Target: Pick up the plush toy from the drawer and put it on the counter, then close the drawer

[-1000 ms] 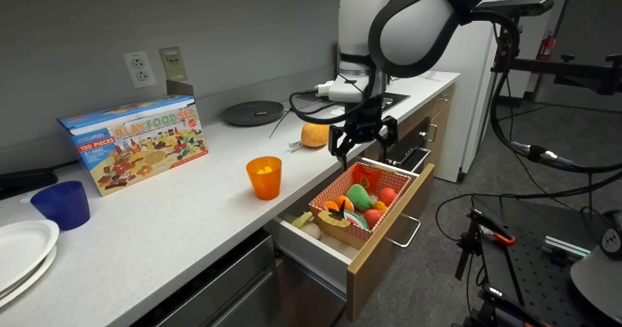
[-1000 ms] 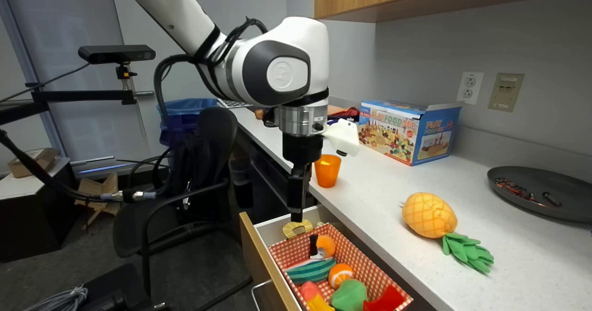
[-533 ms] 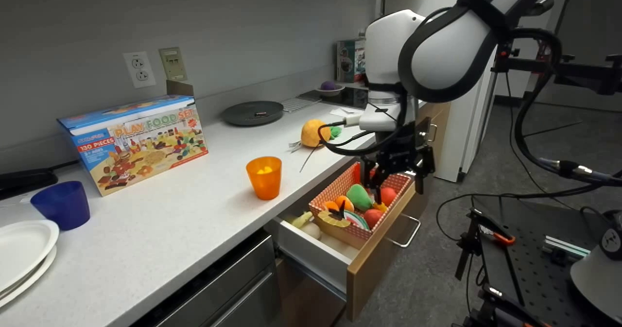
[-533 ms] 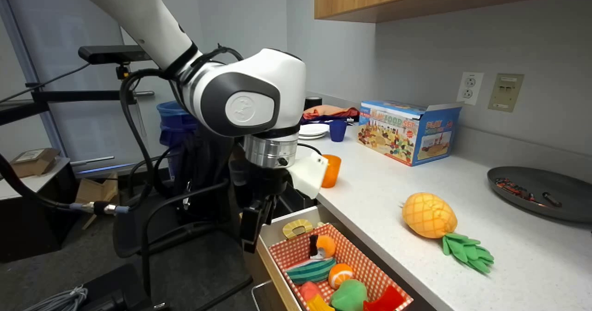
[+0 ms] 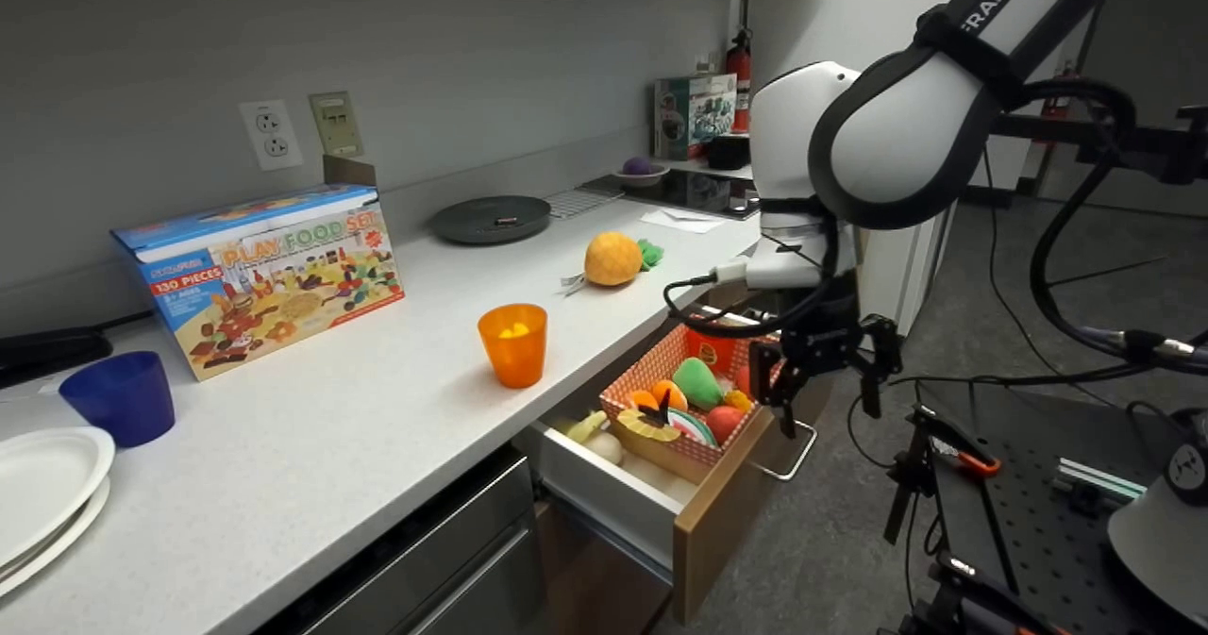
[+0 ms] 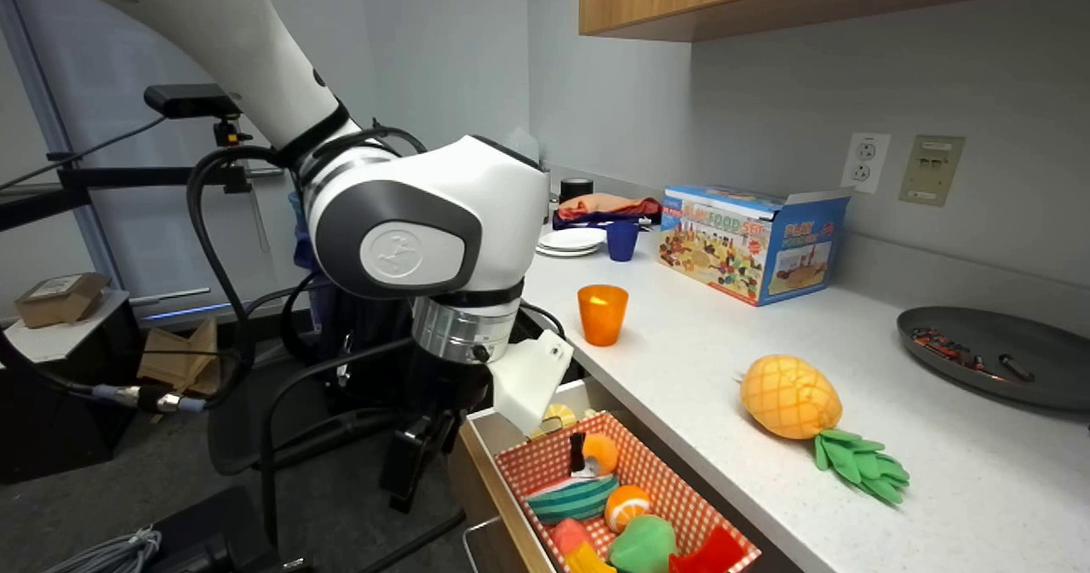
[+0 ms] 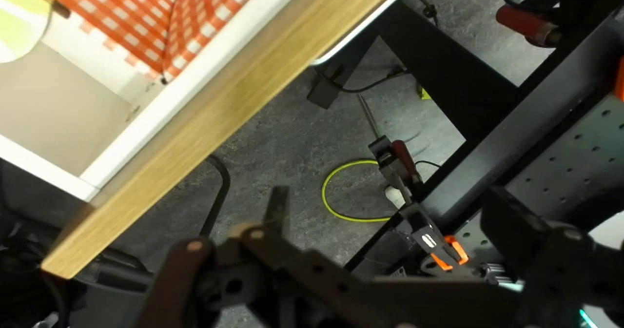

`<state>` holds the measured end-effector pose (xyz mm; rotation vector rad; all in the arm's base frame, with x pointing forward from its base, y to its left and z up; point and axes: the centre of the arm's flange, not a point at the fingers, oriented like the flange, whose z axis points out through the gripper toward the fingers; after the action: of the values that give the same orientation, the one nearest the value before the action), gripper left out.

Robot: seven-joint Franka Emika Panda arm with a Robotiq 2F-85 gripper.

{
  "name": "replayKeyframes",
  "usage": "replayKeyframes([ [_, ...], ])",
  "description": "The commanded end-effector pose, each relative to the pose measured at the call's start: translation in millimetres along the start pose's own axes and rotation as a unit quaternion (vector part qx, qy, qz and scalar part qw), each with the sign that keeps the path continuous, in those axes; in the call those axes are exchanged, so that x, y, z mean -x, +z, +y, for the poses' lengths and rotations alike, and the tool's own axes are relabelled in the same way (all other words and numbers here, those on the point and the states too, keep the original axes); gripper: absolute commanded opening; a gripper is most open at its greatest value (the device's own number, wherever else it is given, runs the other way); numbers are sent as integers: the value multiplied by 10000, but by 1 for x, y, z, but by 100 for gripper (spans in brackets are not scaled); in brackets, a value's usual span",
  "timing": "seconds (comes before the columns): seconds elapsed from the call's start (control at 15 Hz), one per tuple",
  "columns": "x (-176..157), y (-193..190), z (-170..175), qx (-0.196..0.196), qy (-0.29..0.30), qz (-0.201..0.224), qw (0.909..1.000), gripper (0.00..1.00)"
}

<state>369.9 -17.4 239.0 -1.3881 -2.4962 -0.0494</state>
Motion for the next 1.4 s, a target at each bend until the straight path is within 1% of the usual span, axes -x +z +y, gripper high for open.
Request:
replayKeyframes([
  [0.0, 10, 11, -15, 75, 80, 136, 9998, 100],
  [0.33, 39, 28, -23, -108, 398, 325, 9986, 100],
  [0.53, 55, 34, -27, -164, 607, 315, 9975, 100],
  [0.67, 66, 34, -27, -131, 707, 238, 9971, 100],
  [0.87, 83, 28, -23, -34, 798, -16, 9968, 100],
  [1.0, 91, 26, -20, -35, 800, -77, 9968, 100],
  [1.33, 117, 15, 1, -19, 763, -374, 9964, 100],
])
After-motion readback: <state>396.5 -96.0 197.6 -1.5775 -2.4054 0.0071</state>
